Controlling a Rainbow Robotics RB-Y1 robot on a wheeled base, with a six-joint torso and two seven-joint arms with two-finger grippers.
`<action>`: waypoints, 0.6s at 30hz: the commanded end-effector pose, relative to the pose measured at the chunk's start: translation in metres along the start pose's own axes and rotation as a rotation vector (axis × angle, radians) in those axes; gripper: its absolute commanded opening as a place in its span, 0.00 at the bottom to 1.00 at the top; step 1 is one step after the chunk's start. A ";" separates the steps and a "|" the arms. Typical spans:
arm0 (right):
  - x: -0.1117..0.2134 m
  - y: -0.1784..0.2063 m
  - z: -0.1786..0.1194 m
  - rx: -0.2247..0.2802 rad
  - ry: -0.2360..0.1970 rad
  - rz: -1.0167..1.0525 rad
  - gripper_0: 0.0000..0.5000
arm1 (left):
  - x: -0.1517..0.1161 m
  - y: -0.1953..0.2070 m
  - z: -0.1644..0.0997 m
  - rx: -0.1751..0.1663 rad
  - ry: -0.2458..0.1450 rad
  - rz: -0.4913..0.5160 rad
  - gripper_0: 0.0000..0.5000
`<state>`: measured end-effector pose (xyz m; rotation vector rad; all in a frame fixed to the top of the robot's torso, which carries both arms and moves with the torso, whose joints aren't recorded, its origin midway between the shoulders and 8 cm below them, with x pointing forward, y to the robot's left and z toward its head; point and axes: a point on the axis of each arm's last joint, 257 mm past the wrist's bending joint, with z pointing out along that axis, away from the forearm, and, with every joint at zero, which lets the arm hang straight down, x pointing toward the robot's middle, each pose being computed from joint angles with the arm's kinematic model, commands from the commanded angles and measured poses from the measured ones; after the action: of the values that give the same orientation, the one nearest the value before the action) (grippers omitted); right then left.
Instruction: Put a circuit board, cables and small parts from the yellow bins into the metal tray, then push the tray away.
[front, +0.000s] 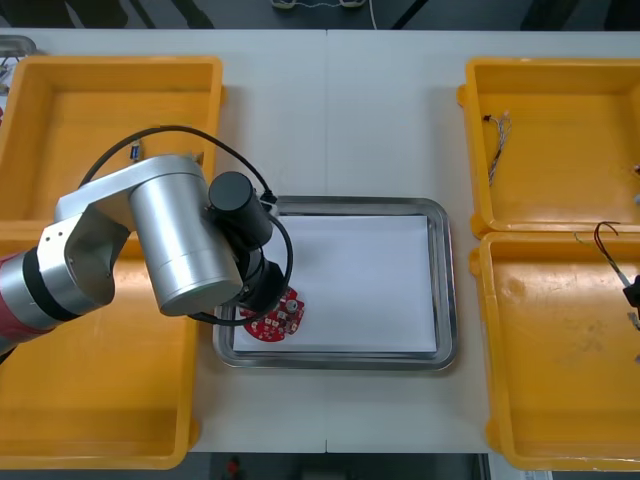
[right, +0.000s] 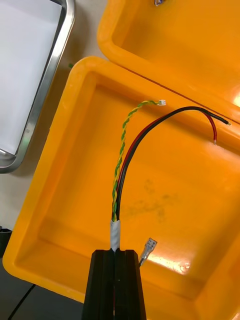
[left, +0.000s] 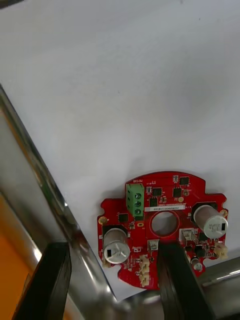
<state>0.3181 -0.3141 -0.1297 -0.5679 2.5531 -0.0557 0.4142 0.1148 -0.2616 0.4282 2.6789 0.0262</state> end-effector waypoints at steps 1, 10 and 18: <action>-0.015 0.013 -0.008 0.011 0.002 -0.179 0.00 | -0.029 -0.002 -0.046 0.027 -0.066 -0.087 1.00; -0.037 0.053 -0.005 -0.064 -0.012 -0.326 0.00 | -0.055 0.025 -0.099 0.012 -0.080 -0.117 1.00; -0.050 0.091 0.002 -0.112 -0.010 -0.477 0.00 | -0.073 0.059 -0.118 -0.003 -0.081 -0.173 1.00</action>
<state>0.3245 -0.2224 -0.1272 -1.0457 2.4498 -0.0121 0.4293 0.1390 -0.1508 0.2614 2.6763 -0.0510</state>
